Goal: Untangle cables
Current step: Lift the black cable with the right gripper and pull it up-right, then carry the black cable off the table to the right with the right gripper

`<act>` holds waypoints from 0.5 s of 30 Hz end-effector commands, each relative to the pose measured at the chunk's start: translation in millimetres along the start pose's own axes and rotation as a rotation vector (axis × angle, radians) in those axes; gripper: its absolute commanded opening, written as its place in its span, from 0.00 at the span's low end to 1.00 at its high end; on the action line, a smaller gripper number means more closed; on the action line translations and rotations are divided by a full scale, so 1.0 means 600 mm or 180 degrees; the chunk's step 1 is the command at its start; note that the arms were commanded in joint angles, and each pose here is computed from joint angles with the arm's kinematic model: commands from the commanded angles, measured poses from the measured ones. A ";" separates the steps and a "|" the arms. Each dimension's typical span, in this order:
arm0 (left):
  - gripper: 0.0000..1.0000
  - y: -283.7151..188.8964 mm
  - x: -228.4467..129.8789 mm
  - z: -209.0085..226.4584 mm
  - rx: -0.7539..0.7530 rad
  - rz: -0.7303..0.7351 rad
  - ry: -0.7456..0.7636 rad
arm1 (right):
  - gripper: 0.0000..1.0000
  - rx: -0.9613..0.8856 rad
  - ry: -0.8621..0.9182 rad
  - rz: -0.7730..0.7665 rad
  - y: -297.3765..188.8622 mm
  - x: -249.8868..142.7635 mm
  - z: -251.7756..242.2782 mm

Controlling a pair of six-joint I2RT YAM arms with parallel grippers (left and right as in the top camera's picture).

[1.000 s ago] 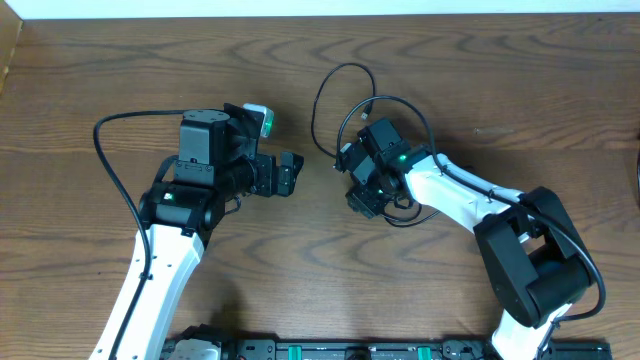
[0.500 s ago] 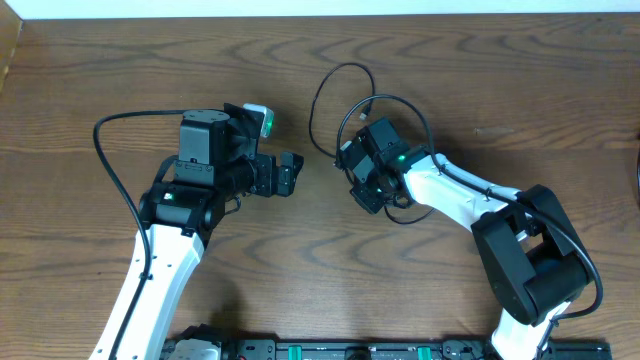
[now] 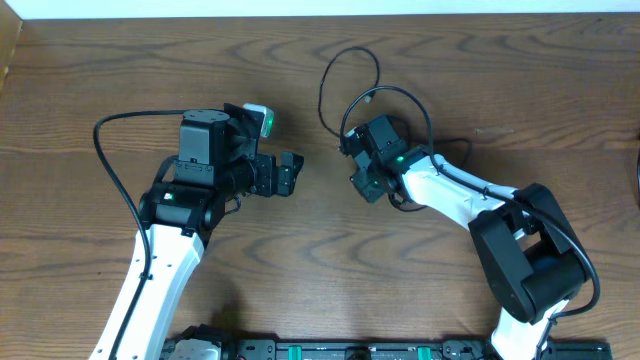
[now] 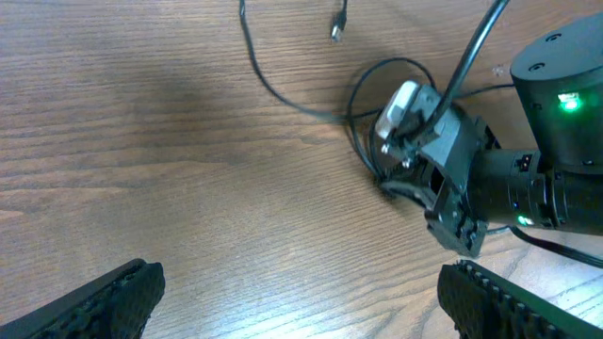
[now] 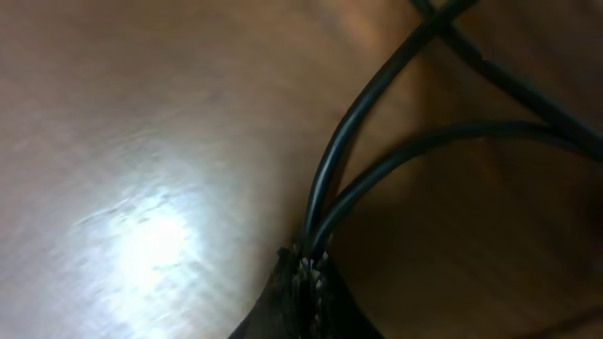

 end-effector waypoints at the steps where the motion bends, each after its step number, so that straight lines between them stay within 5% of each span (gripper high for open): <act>1: 0.97 0.002 -0.002 0.000 -0.0034 0.0014 0.0004 | 0.01 -0.0497 0.0262 0.0161 0.027 -0.027 -0.046; 15: 0.97 0.002 -0.002 0.000 -0.0034 0.0014 0.0004 | 0.01 -0.0849 0.1127 0.0146 0.007 -0.043 -0.232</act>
Point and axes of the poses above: each gripper's point midway between its finger pads, its own y axis out along the fingers, its own z axis along the line the jaws close on, x = y × z, the point moved 8 cm from there along -y, back along the fingers, and after that the axes turned 13 degrees about y, right-handed, at the moved point
